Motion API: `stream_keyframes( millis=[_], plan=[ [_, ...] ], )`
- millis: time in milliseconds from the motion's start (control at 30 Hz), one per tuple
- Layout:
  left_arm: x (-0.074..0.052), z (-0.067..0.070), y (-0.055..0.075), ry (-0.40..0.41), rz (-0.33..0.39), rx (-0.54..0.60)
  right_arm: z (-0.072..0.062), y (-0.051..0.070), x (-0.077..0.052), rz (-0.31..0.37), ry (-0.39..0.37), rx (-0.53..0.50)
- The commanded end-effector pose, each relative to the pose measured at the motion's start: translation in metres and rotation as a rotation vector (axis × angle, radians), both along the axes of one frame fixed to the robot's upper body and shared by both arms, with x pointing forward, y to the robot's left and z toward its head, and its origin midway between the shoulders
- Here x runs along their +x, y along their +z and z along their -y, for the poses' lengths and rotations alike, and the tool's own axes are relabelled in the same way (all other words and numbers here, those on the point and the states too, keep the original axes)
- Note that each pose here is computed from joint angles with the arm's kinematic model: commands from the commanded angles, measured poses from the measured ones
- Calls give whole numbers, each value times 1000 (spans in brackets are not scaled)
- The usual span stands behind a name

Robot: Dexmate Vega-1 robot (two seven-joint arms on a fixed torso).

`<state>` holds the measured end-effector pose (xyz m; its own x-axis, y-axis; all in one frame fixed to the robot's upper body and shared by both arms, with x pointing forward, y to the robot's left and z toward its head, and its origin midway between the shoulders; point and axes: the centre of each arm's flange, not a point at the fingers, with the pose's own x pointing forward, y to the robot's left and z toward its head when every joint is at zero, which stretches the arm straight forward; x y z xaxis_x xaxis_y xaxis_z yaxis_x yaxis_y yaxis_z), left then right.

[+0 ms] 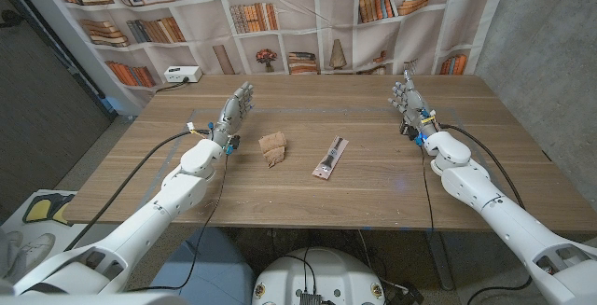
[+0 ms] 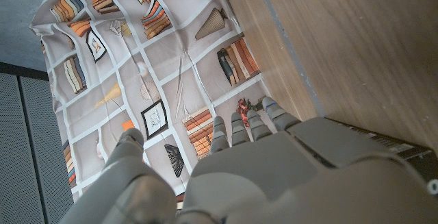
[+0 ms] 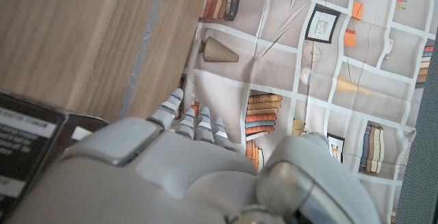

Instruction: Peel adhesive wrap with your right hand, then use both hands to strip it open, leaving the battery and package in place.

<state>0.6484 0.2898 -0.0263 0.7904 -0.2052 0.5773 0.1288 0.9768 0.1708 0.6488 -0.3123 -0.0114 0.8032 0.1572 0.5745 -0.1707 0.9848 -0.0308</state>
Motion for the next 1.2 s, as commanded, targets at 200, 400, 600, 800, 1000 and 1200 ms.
stream_keyframes(
  millis=[200, 400, 600, 800, 1000, 1200],
  plan=[
    [-10, -3, 10, 33, 41, 68, 7, 1, 4, 1, 2, 1],
    [-19, -6, 16, 97, 65, 151, 7, 1, 5, 0, 0, -3],
    [-23, -6, 17, 141, 79, 218, 7, 1, 4, 1, 1, 4],
    [-24, -4, 14, 141, 85, 212, 9, 0, 1, 10, -3, 14],
    [-27, -2, 13, 192, 106, 235, 9, 0, -6, 31, 3, 13],
    [-29, 7, 12, 235, 141, 297, 6, 1, -12, 35, 12, -3]
  ],
)
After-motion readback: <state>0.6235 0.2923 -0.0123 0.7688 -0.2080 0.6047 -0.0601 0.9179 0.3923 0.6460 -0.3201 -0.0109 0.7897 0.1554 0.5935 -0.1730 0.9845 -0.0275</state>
